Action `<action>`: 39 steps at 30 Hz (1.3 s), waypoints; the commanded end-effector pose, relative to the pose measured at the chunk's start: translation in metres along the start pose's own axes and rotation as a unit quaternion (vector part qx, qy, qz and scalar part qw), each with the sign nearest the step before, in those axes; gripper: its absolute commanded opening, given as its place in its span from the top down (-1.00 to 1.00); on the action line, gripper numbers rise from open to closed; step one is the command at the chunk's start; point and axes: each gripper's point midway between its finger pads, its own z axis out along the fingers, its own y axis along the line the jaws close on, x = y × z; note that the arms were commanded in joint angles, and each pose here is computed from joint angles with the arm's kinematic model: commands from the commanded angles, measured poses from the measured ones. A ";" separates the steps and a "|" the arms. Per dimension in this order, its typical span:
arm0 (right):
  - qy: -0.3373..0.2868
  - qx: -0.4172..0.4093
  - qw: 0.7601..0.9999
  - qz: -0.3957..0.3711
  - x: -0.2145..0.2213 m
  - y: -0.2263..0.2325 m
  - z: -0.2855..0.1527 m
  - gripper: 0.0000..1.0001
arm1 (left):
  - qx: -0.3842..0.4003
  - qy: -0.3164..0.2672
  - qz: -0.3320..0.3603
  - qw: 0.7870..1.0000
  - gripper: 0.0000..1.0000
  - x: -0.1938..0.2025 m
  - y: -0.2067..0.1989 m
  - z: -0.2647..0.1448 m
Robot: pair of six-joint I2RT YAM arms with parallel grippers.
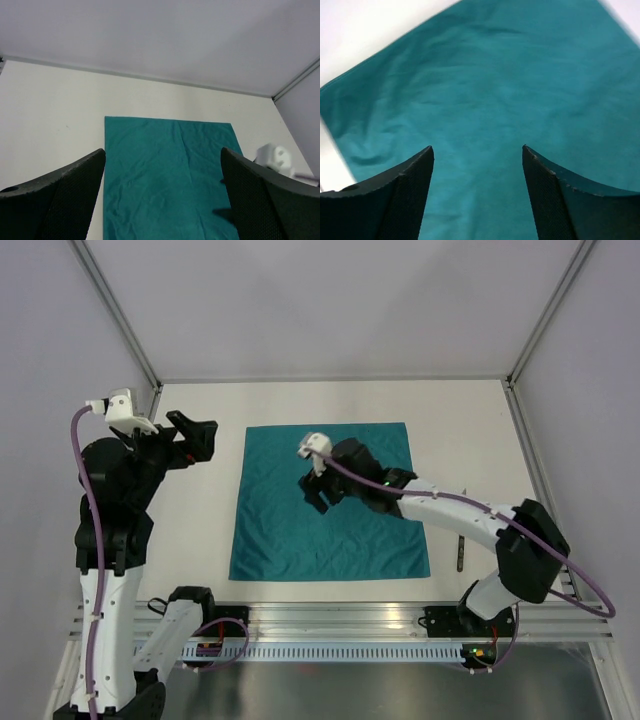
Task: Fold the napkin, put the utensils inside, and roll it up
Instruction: Fold the napkin
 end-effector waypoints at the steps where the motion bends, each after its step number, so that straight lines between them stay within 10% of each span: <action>1: 0.009 0.000 0.998 -0.055 -0.005 0.058 0.025 -0.52 | 0.013 -0.010 -0.032 0.999 -0.99 -0.018 -0.011 -0.003; 20: 0.041 -0.137 0.985 -0.096 0.031 0.275 0.095 0.04 | -0.019 -0.030 -0.077 0.996 -0.99 -0.037 -0.008 -0.010; 39: 0.052 -0.124 0.981 -0.138 0.081 0.304 0.136 0.18 | -0.055 -0.009 -0.019 0.998 -0.99 -0.028 0.006 -0.029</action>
